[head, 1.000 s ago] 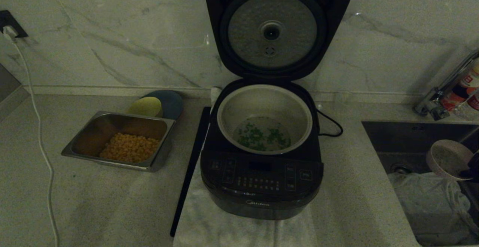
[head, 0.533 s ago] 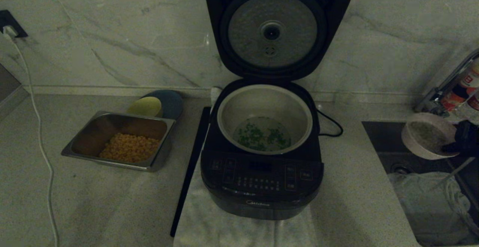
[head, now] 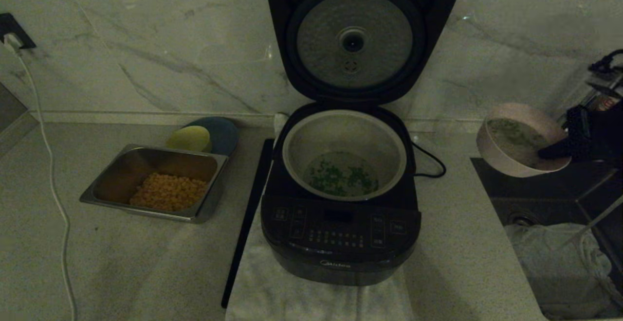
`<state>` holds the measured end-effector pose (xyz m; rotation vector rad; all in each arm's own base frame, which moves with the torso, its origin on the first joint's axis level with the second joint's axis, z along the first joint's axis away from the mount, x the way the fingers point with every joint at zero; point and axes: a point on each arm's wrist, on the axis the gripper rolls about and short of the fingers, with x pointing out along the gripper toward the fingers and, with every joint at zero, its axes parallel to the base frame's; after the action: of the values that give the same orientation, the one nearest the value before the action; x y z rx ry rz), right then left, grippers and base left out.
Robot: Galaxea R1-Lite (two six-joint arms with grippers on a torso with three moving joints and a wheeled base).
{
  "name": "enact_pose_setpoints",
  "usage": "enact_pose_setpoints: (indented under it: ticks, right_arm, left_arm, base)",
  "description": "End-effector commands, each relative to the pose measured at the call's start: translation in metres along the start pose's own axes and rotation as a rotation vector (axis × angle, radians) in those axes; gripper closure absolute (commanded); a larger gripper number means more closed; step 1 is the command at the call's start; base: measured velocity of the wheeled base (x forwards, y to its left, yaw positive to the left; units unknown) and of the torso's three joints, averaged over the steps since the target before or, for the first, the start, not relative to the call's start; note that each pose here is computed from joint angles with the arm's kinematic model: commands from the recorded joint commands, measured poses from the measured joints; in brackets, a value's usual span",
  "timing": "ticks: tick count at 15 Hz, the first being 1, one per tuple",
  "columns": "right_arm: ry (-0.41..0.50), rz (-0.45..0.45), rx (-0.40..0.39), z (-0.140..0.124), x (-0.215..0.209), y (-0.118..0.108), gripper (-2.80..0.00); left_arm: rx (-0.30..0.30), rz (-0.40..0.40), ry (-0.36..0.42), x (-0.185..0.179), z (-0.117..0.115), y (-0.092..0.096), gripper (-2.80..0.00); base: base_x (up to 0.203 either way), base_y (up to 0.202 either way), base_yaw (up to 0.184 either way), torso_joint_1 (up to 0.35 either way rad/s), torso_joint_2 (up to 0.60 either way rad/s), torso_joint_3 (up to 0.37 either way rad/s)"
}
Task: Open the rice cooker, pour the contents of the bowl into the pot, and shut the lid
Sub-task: Pour the water from the bowl into the rice cooker
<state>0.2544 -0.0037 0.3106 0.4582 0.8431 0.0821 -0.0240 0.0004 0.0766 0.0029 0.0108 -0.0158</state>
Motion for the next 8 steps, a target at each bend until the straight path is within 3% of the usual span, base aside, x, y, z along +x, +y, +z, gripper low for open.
enact_pose_setpoints:
  ticks: [1, 8]
  right_arm:
    - [-0.013, 0.062, -0.103, -0.008, -0.008, 0.039, 0.00]
    - [-0.043, 0.148, -0.292, -0.025, 0.031, 0.135, 0.00]
  left_arm:
    - [-0.001, 0.000, 0.000, 0.000, 0.000, 0.000, 0.00]
    - [0.000, 0.000, 0.001, 0.000, 0.000, 0.000, 0.00]
  base:
    - [0.000, 0.000, 0.000, 0.000, 0.00, 0.000]
    - [0.000, 0.000, 0.000, 0.000, 0.00, 0.000]
